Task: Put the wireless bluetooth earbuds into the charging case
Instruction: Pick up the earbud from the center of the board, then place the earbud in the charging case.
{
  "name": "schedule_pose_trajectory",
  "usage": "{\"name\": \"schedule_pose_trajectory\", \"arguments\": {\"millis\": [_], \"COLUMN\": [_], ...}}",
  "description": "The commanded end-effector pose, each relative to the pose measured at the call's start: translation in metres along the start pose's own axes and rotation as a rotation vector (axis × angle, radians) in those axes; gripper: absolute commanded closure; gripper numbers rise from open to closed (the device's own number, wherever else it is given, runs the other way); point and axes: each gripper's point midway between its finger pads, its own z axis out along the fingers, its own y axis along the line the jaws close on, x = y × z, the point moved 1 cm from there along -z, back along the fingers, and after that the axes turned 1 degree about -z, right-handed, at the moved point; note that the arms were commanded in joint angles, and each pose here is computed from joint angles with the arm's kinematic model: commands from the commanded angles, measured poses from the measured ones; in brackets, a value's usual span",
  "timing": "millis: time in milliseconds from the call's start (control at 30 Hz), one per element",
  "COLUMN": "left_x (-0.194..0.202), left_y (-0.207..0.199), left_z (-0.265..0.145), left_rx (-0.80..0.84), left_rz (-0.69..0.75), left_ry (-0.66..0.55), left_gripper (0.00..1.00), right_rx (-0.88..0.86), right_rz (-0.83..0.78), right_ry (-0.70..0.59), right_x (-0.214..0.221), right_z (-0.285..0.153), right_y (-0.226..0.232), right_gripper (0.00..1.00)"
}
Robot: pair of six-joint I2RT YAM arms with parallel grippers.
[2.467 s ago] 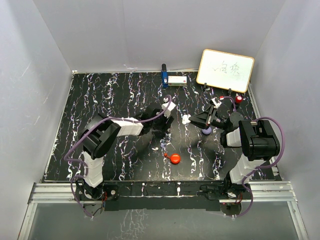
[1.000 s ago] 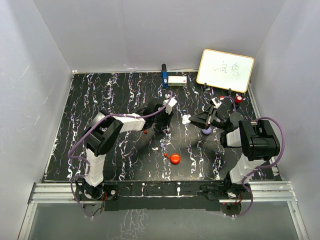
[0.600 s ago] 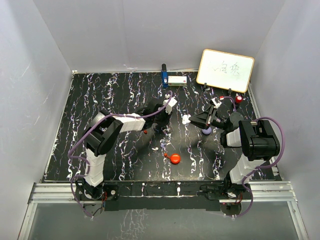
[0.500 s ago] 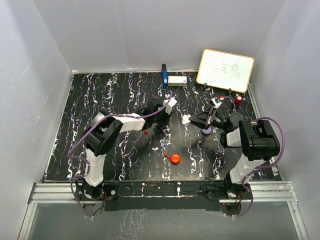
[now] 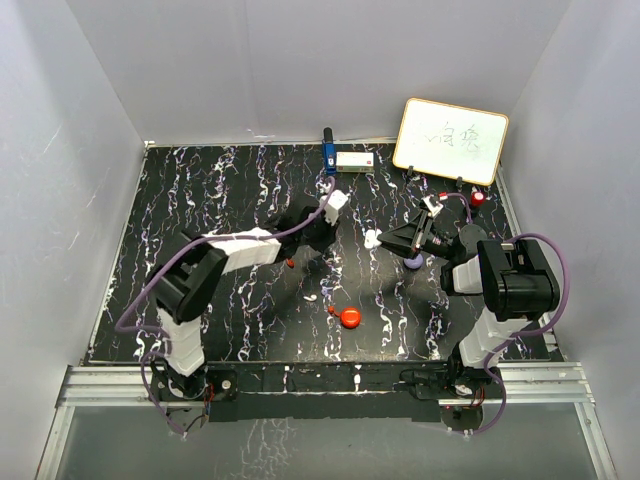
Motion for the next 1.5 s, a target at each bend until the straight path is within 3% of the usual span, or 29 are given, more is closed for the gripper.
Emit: {"name": "schedule_pose_trajectory", "arguments": {"millis": [0, 300, 600, 967, 1467], "left_x": [-0.075, -0.122, -0.125, -0.116, -0.109], "left_y": [-0.009, -0.036, -0.046, -0.058, -0.073], "left_z": [-0.055, -0.125, -0.133, -0.142, -0.143], "left_rx": [0.009, 0.138, 0.218, 0.292, 0.382], "left_rz": [-0.035, -0.194, -0.26, -0.122, 0.004], "left_ry": [-0.245, -0.622, -0.721, -0.903, -1.016], "left_gripper": [0.96, 0.95, 0.95, 0.94, 0.93], "right_rx": [-0.056, -0.045, -0.072, -0.073, -0.117], "right_rz": [-0.139, -0.095, -0.04, 0.036, 0.095], "right_ry": [-0.012, -0.016, 0.036, 0.024, 0.021], "right_x": [-0.001, 0.0, 0.022, 0.029, 0.033], "right_z": [-0.001, 0.002, 0.034, 0.055, 0.061], "right_y": [0.012, 0.003, 0.003, -0.004, 0.0], "right_gripper": [1.0, 1.0, 1.0, 1.0, 1.0]}}
